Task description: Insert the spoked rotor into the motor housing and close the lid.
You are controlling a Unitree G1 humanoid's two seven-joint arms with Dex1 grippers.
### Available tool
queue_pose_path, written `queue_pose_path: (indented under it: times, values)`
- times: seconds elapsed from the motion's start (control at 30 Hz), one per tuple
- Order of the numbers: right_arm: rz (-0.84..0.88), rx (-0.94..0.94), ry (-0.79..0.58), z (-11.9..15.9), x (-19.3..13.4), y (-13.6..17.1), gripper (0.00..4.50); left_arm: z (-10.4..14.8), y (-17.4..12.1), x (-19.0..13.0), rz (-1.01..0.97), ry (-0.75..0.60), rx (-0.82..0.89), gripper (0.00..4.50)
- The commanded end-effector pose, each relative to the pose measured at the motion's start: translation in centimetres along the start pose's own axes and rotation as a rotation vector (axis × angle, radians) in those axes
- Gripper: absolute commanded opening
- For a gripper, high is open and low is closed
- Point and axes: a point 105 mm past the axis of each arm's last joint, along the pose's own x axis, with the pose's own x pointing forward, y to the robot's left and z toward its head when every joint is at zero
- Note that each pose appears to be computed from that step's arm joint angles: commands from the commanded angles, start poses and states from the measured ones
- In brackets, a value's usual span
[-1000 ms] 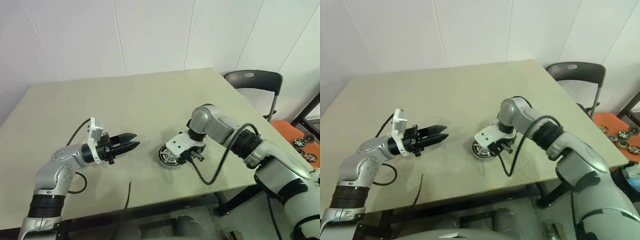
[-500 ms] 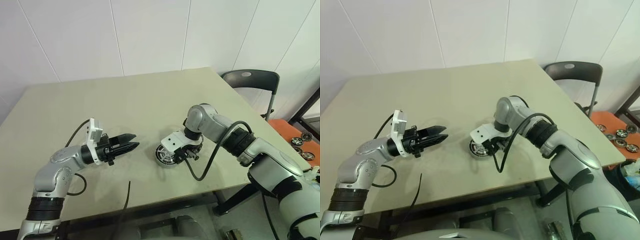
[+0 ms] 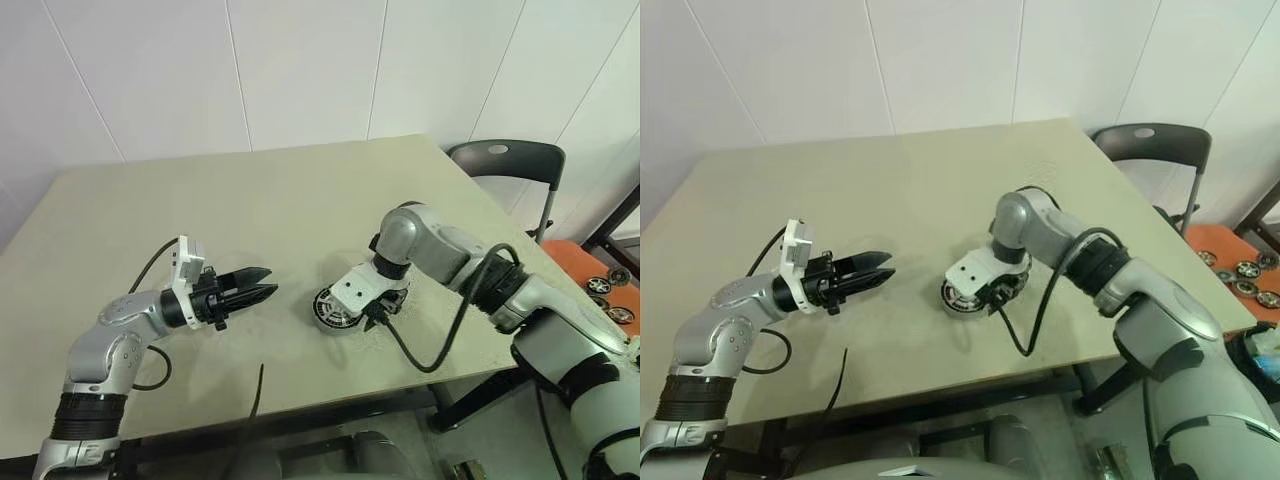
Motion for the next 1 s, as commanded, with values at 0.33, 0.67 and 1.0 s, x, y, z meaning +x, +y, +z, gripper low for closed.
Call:
queue_pose_path:
  times: [0.33,0.67,1.0]
  values:
    - [-0.524,-0.066,-0.203,1.9,-10.0,-3.8,1.92,1.9,0.6,0.0,-0.022,-0.029,0.059,2.09]
    - [-0.984,0.304,-0.324,-7.0,-14.5,0.1,1.92,2.1,1.0,-0.5,-0.036,-0.011,0.055,2.09]
    - [-0.797,0.959,-0.551,-9.2,-8.8,11.0,1.92,2.6,2.0,0.6,-0.103,0.025,0.046,2.09]
